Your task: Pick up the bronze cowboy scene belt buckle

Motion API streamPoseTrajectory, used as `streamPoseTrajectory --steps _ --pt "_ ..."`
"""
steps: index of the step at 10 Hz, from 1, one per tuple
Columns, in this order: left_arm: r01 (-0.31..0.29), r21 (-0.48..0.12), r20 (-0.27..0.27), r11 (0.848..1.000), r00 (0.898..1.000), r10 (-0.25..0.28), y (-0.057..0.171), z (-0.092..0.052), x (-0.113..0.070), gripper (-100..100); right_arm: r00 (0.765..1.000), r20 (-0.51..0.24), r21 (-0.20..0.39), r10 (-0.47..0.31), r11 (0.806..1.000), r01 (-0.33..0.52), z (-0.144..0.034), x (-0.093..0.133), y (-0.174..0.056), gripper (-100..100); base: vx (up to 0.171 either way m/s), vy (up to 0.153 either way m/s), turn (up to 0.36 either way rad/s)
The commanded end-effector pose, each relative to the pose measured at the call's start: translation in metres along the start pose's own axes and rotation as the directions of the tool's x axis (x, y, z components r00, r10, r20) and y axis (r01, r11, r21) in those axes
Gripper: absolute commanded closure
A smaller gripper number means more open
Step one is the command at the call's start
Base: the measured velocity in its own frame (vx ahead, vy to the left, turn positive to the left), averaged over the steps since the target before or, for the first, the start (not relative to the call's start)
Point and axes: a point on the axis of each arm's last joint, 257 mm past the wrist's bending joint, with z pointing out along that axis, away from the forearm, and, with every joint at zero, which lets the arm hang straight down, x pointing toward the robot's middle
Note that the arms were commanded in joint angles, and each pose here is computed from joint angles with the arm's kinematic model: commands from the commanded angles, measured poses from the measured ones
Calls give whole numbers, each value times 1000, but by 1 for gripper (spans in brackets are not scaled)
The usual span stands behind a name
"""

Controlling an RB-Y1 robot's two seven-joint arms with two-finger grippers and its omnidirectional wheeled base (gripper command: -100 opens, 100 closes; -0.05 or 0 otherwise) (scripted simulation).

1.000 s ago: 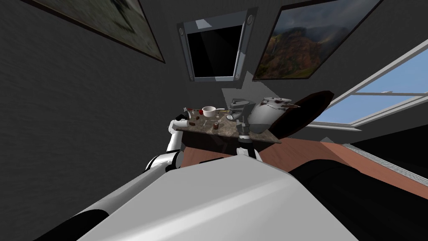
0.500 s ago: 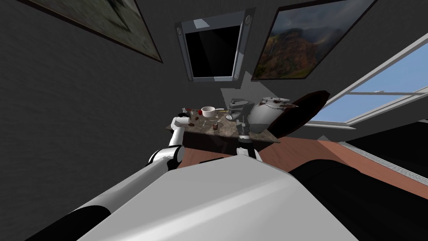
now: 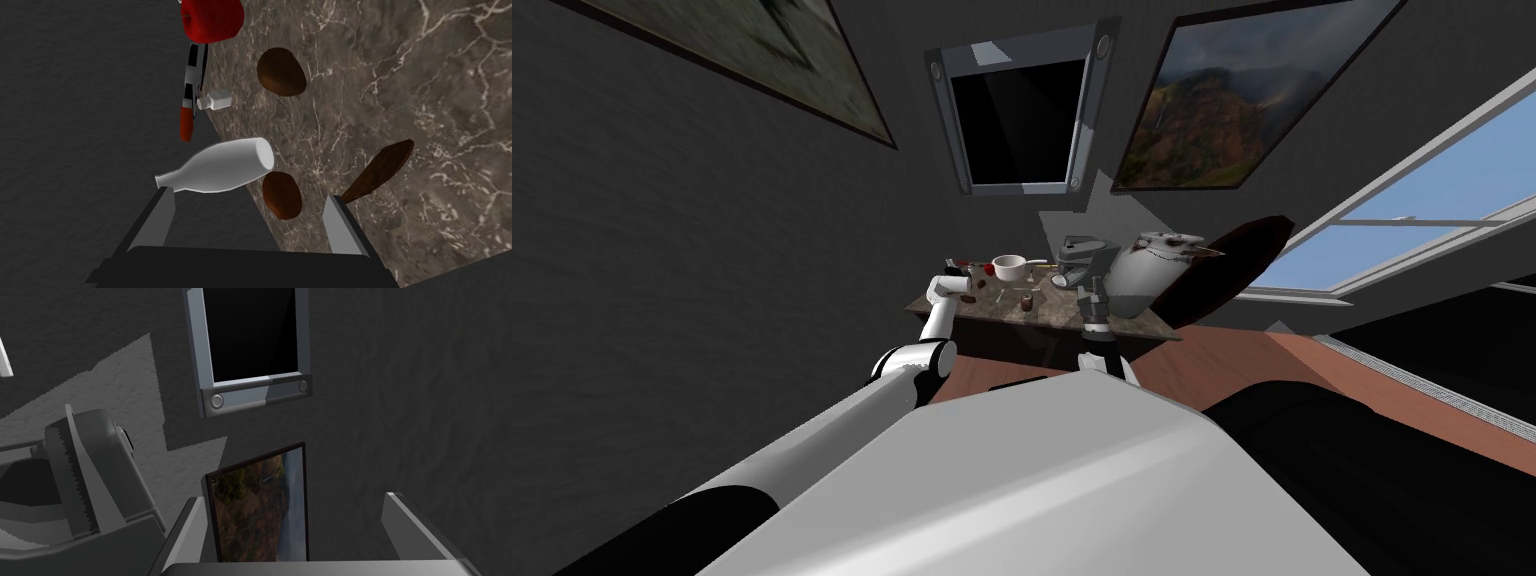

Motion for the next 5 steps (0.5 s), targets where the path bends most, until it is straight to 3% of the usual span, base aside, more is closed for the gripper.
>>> streamPoseTrajectory --steps 1,2,4,5 --pt "-7 -66 1 998 1000 7 15 3 3 -100 1000 0 0 0 1000 0 0 0 0 0 34 24 -42" --pt "-7 -69 2 998 1000 7 16 3 3 -100 1000 0 0 0 1000 0 0 0 0 0 19 12 -1" --pt "-22 -155 1 988 1000 23 32 5 10 -100 1000 0 0 0 1000 0 0 0 0 0 33 21 -58" --pt "-35 -177 -1 983 999 36 27 3 15 -100 1000 0 0 0 1000 0 0 0 0 0 54 53 -52"
